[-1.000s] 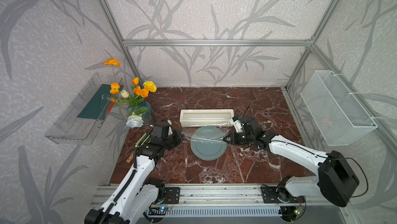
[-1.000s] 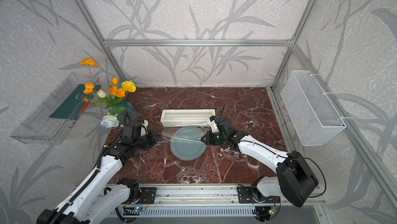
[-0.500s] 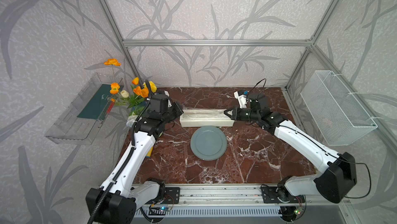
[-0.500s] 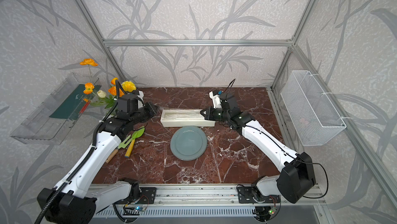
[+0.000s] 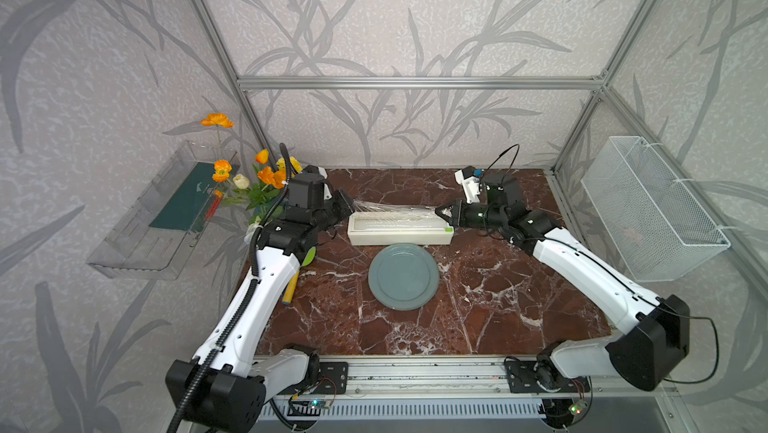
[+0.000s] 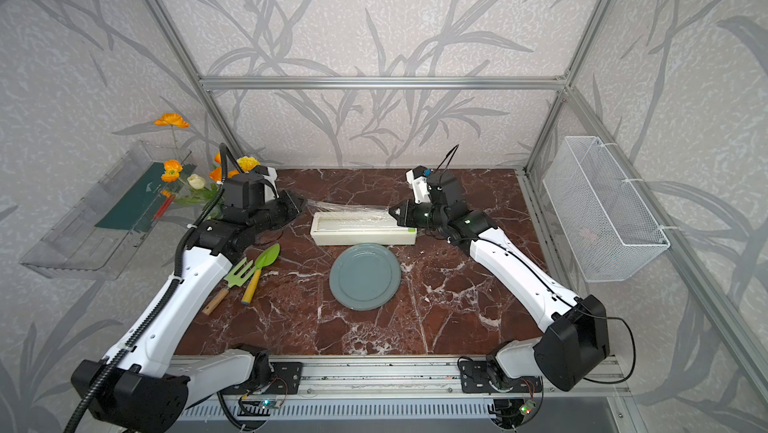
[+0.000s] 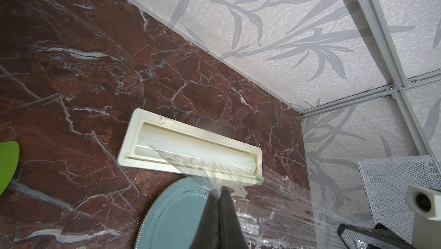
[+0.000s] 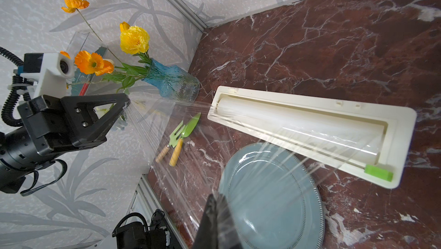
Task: Wrap the plate with plastic wrap
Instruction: Pull the plastic wrap from the plastic wrap cutting box.
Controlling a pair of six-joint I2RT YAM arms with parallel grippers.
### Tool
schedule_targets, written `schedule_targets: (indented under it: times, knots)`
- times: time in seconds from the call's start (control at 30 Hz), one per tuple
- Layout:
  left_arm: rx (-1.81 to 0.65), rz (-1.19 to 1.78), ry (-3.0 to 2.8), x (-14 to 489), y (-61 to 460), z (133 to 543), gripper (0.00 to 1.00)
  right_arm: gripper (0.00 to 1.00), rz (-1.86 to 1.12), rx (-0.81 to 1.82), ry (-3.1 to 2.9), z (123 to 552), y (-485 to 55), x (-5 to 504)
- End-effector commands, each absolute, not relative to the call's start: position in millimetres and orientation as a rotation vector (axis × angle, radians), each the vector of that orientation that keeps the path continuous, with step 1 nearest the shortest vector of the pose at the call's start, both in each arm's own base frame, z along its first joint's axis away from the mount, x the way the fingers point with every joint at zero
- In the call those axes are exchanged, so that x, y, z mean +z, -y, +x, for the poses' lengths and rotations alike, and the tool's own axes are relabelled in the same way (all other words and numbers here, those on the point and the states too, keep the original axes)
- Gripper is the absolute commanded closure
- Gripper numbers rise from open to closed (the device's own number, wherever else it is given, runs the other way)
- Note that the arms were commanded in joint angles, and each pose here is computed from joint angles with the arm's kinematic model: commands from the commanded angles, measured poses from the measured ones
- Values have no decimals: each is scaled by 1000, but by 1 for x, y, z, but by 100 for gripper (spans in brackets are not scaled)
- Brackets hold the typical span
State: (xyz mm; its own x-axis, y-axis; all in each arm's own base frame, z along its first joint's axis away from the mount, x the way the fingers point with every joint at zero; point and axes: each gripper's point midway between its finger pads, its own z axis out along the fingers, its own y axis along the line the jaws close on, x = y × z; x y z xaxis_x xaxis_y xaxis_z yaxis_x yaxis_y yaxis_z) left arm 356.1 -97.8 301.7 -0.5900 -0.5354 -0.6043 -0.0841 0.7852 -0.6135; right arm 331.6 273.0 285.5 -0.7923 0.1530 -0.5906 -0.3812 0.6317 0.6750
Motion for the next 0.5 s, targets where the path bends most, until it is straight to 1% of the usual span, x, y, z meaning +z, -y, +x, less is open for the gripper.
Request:
schedule_targets:
  times: [0.0, 0.2, 0.37, 0.47]
  knots:
    - [-633, -466, -2068, 325, 83, 359, 100, 100, -185, 1114, -2185, 334, -269, 306]
    - [-635, -462, -2053, 331, 82, 355, 100, 100, -188, 1123, -2163, 332, -268, 316]
    - [-646, -459, -2045, 334, 83, 352, 100, 100, -183, 1134, -2170, 329, -268, 314]
    - [-651, -456, -2031, 339, 82, 350, 100, 100, -194, 1142, -2144, 328, -268, 326]
